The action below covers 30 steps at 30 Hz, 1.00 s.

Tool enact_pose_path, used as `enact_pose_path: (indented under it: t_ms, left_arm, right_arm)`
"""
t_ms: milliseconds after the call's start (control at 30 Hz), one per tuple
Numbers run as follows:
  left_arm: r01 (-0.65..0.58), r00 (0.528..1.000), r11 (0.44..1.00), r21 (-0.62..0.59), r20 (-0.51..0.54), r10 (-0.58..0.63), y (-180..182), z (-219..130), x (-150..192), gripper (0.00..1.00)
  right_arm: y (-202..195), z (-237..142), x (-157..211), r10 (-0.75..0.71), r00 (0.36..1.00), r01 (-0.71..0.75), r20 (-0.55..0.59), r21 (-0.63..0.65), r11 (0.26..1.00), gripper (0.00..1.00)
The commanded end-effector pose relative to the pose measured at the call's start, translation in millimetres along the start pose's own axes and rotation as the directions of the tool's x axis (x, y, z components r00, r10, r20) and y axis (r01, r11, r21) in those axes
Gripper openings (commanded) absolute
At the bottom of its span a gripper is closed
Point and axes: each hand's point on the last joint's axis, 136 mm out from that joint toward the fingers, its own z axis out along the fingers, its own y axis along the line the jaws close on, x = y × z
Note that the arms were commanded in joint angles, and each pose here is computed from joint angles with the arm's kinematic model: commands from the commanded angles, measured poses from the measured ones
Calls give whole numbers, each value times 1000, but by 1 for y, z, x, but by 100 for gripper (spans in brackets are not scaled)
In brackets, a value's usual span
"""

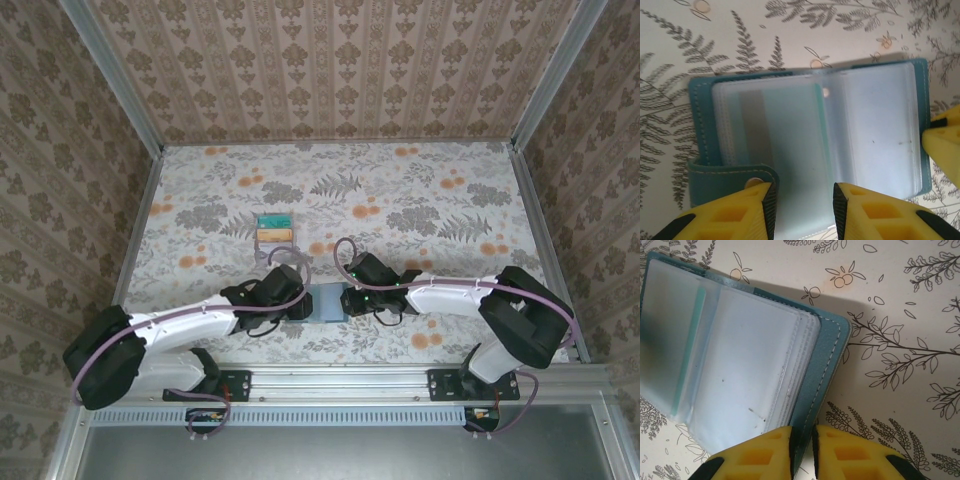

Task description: Take the credit cards out of the card holder

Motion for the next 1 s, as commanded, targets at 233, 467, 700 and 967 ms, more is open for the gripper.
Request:
enact_pose_path:
  t_ms: [233, 467, 700, 967]
  left_arm:
    - [-82, 996, 995, -52, -48, 80, -10, 9, 1, 38]
    - [11, 998, 991, -131, -53, -18, 23, 7, 3, 38]
    - [43, 998, 989, -139, -41, -49, 34, 2, 5, 38]
    - [66, 996, 984, -166, -49, -75, 44, 2, 12, 38]
  right_arm:
    - [0, 2, 0, 0, 1000, 0, -10, 21, 1000, 13]
    - [-1, 3, 2, 3, 1000, -2, -11, 19, 1000, 11]
    - [0, 4, 1, 6, 1000, -6, -13, 11, 1000, 11]
    - [2, 5, 2, 6, 1000, -6, -16, 11, 1000, 11]
